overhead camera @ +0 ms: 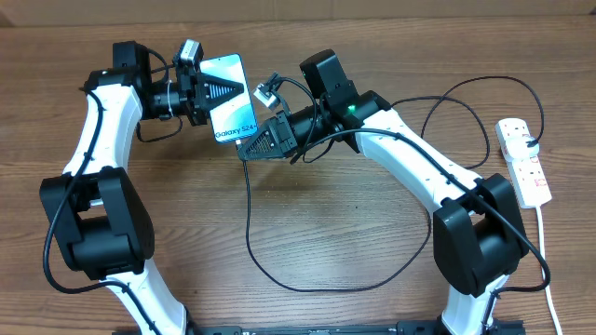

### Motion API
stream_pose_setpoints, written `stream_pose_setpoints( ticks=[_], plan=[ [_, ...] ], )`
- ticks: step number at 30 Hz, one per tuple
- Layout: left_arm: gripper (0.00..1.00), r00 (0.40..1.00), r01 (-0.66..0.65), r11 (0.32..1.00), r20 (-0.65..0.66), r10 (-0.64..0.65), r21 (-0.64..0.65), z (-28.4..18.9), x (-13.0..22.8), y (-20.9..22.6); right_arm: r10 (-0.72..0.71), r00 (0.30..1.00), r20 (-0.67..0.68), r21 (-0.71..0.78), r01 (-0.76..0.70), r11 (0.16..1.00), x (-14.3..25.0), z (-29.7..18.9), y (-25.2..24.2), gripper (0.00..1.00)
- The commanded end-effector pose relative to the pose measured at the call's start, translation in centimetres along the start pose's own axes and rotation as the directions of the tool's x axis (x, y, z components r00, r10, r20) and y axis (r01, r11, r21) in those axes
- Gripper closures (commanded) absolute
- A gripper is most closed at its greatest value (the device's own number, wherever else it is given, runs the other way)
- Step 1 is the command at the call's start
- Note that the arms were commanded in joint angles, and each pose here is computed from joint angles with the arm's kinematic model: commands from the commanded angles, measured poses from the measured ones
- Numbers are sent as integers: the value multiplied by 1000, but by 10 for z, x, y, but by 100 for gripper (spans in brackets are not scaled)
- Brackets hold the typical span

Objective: Plug charger to phone and switch on socket

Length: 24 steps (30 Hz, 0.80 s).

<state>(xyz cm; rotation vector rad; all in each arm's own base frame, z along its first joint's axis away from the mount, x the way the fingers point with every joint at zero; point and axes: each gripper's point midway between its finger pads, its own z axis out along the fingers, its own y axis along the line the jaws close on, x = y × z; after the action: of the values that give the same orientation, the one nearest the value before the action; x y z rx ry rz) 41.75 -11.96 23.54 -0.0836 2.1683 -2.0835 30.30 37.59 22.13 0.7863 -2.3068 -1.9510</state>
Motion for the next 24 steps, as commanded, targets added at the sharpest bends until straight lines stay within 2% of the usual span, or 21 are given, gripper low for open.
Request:
stream_pose_setpoints(
  ticks=[1, 24],
  plan=[
    [96, 997, -69, 996, -20, 70, 48, 6, 8, -29, -20, 1000, -1, -10, 20, 1000, -1, 1, 7, 96],
    [96, 994, -108, 993, -19, 109, 50, 6, 5, -30, -13, 1000, -12, -34, 12, 999, 1, 0, 10, 96]
  ],
)
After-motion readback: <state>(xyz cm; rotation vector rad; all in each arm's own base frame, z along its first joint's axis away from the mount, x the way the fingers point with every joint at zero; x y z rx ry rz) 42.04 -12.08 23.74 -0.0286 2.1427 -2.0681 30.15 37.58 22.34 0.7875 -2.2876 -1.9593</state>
